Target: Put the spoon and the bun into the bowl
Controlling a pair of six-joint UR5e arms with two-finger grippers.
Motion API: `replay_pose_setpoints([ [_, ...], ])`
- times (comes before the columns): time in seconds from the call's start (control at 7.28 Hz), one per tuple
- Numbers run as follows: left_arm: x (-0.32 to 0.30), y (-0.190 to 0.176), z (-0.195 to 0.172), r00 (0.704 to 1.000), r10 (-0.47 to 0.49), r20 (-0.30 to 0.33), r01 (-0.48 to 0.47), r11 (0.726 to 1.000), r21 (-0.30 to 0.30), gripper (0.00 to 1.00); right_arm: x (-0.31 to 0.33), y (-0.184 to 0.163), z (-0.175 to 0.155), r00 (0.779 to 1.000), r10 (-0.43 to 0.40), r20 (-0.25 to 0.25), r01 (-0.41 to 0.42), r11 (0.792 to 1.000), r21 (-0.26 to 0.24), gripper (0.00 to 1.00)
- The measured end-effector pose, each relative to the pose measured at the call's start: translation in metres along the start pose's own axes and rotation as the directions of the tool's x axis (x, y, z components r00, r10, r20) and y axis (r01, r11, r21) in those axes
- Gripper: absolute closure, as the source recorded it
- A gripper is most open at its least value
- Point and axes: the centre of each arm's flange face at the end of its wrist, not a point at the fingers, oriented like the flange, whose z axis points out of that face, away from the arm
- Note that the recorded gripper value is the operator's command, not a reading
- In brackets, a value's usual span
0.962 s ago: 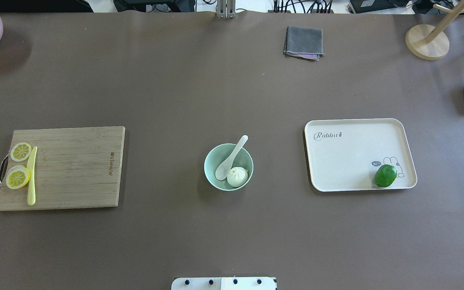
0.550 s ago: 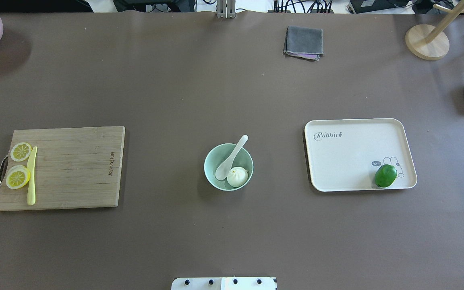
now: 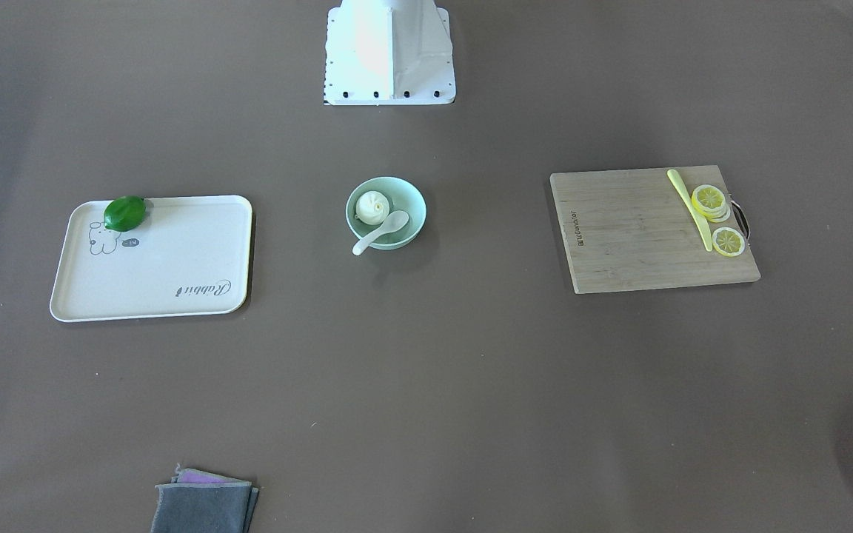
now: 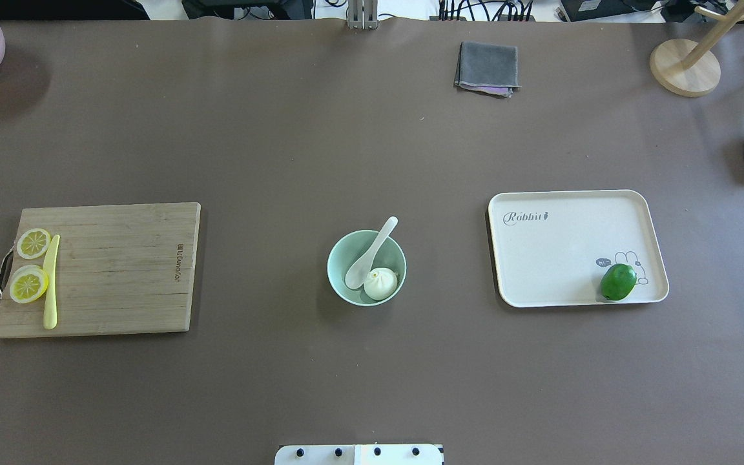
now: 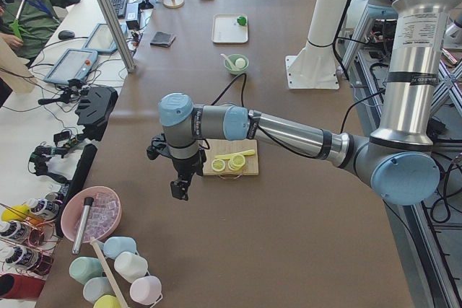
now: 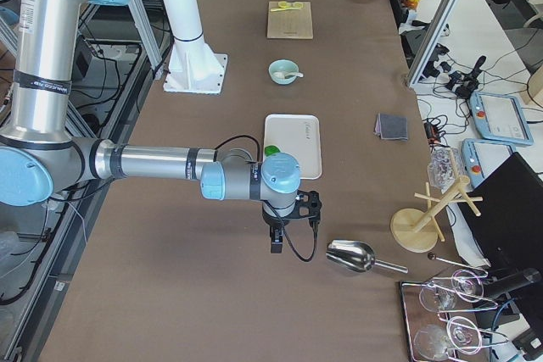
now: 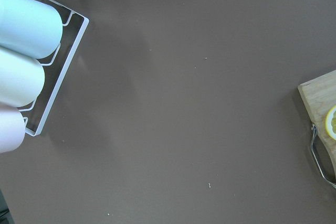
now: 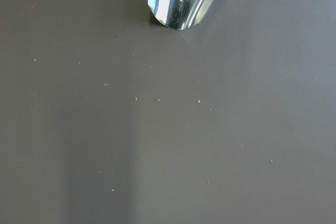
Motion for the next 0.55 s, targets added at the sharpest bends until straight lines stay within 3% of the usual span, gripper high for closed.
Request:
replay_pose_setpoints([
  [0.55,-0.0005,0.0002,0.0010,1.000,-0.002,-0.002,0.002,1.000,-0.002,0.01,0.0019,0.0001,0.0034,1.000,0.004,0.001,-0.004,1.000,-0.007,0.00],
])
